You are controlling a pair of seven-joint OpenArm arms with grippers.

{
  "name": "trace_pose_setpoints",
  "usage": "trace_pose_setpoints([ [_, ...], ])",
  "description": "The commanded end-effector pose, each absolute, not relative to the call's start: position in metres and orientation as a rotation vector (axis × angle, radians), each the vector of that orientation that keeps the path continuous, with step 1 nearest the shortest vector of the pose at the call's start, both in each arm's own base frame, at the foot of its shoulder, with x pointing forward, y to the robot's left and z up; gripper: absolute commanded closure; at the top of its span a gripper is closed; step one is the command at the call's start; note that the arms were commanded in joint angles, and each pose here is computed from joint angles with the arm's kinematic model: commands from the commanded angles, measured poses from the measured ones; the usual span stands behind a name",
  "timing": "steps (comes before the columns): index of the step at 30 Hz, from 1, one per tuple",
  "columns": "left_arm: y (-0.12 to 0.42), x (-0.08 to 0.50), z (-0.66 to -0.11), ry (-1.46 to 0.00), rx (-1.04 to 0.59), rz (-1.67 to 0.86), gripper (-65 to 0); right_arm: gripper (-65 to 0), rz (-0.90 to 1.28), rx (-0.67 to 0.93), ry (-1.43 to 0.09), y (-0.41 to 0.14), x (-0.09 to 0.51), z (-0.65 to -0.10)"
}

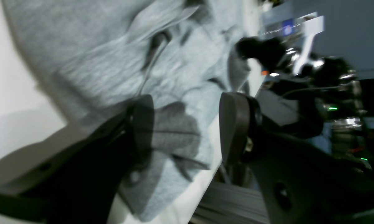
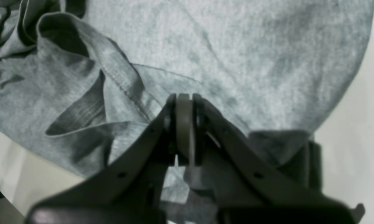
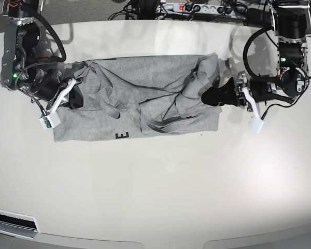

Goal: Layout the t-shirt on the table in an organized manner, then fold the t-shirt properly
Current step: 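Fold the held end with the left gripper toward the right gripper, then push the folded end further toward the shirt's middle with the left gripper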

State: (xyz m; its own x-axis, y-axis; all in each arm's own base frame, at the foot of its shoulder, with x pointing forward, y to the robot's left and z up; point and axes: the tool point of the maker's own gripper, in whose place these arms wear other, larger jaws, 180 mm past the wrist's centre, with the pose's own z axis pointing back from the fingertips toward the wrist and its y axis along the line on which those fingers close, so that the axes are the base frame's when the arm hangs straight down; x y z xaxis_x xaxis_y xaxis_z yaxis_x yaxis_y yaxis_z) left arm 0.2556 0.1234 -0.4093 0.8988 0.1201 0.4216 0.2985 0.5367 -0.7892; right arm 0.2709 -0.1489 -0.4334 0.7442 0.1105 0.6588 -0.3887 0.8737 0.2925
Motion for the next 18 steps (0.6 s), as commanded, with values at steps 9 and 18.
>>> trace_pose_setpoints([
  [9, 0.127, 0.273, -0.39, -0.551, -1.003, -0.13, -35.1, -4.9, 0.293, 0.433, -0.72, -0.152, 0.281, -0.422],
  [18, 0.146, 0.266, -0.386, -0.603, -0.957, -0.093, -35.1, -4.9, 0.292, 0.435, -0.72, -0.152, 0.281, -0.422],
])
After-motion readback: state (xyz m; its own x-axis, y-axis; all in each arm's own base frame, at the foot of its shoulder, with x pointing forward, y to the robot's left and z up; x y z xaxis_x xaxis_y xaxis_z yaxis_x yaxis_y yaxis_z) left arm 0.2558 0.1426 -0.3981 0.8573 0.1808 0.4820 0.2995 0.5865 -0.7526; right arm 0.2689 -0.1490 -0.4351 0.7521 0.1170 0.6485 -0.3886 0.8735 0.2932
